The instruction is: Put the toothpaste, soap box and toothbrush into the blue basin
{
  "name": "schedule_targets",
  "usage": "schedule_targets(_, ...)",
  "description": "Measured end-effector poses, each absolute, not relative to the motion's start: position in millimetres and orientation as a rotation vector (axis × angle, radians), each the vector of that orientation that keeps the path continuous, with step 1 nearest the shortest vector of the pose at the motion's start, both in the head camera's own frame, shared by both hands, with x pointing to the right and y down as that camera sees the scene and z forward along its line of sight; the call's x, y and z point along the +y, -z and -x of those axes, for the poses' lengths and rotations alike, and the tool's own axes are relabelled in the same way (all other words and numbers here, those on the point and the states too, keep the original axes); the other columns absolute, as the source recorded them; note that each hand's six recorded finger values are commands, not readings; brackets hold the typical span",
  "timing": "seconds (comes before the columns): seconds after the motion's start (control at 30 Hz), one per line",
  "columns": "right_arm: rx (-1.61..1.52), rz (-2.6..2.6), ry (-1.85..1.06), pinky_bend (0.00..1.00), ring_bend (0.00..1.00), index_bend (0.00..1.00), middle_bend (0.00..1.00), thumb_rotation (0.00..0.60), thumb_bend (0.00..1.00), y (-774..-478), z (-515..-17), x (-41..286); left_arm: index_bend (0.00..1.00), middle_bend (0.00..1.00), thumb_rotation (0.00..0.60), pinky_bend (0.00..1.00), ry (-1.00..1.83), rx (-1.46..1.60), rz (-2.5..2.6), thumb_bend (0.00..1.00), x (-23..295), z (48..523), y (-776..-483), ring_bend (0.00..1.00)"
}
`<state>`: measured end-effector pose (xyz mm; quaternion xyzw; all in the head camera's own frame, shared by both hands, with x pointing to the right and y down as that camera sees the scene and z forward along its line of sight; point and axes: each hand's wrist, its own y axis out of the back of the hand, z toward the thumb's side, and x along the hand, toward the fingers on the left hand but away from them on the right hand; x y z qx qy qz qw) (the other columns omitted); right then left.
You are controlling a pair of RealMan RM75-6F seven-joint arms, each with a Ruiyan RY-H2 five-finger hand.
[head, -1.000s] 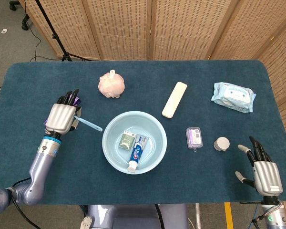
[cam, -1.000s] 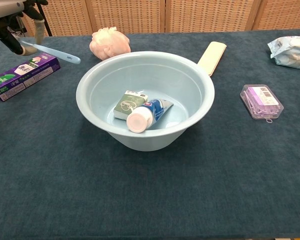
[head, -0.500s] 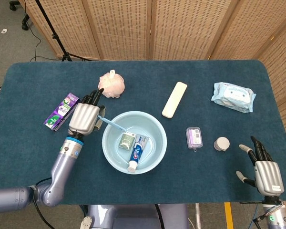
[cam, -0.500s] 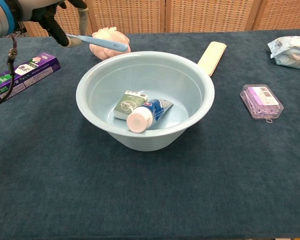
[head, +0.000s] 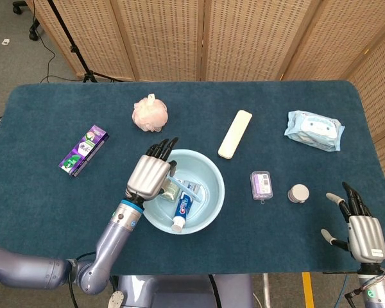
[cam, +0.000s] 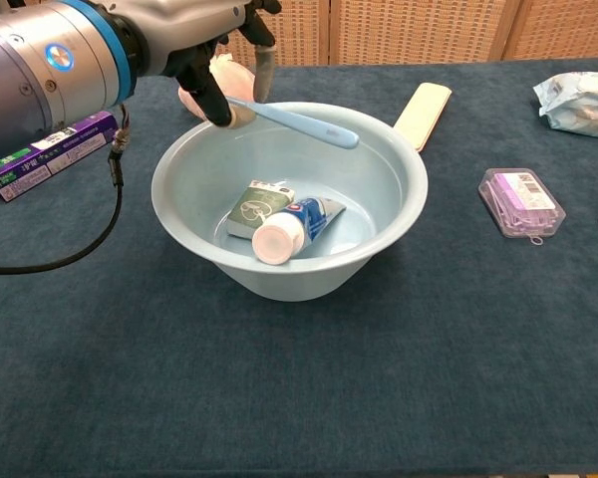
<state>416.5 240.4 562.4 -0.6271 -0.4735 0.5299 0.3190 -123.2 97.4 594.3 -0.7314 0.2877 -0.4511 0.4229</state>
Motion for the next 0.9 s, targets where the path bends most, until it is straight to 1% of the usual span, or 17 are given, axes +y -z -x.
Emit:
schedule_targets(0.07, -1.245, 1.65, -1.394, 0.21, 0.0, 0.21, 0.0, 0.6, 0.2, -562.5, -416.4, 240.3, 0.43, 0.0, 0.6, 0.17, 1.131, 0.713, 1.835, 0.34, 100.5, 121.2, -595.2, 0.02)
schedule_targets(0.27, -1.242, 1.651, -1.395, 0.21, 0.0, 0.21, 0.0, 0.6, 0.2, -562.9, -415.6, 240.7, 0.22, 0.0, 0.6, 0.17, 1.139, 0.718, 1.832, 0.28, 100.7, 123.6, -596.7, 0.02)
schedule_targets(0.33, -1.241, 1.652, -1.395, 0.21, 0.0, 0.21, 0.0, 0.6, 0.2, -563.2, -415.3, 240.8, 0.19, 0.0, 0.6, 0.17, 1.142, 0.724, 1.833, 0.27, 100.1, 125.3, -597.2, 0.02)
schedule_targets(0.53, -1.237, 1.651, -1.394, 0.21, 0.0, 0.21, 0.0, 0.6, 0.2, -563.4, -414.5, 241.0, 0.18, 0.0, 0.6, 0.15, 1.156, 0.753, 1.822, 0.27, 94.6, 138.2, -597.2, 0.01)
schedule_targets(0.7, -1.238, 1.651, -1.395, 0.21, 0.0, 0.21, 0.0, 0.6, 0.2, -563.9, -414.8, 240.8, 0.16, 0.0, 0.6, 0.13, 1.164, 0.784, 1.818, 0.27, 89.4, 159.3, -591.0, 0.01)
schedule_targets(0.8, -1.233, 1.653, -1.397, 0.21, 0.0, 0.21, 0.0, 0.6, 0.2, -564.6, -414.1, 241.0, 0.09, 0.0, 0.6, 0.07, 1.178, 0.807, 1.808, 0.26, 85.3, 181.2, -585.3, 0.0)
schedule_targets(0.87, -1.23, 1.652, -1.396, 0.21, 0.0, 0.21, 0.0, 0.6, 0.2, -564.6, -413.2, 241.2, 0.02, 0.0, 0.6, 0.02, 1.204, 0.811, 1.791, 0.21, 82.9, 200.5, -581.8, 0.0)
schedule_targets(0.9, -1.229, 1.652, -1.396, 0.21, 0.0, 0.21, 0.0, 0.6, 0.2, -564.7, -412.8, 241.3, 0.01, 0.0, 0.6, 0.01, 1.217, 0.81, 1.783, 0.19, 82.2, 209.2, -580.4, 0.0)
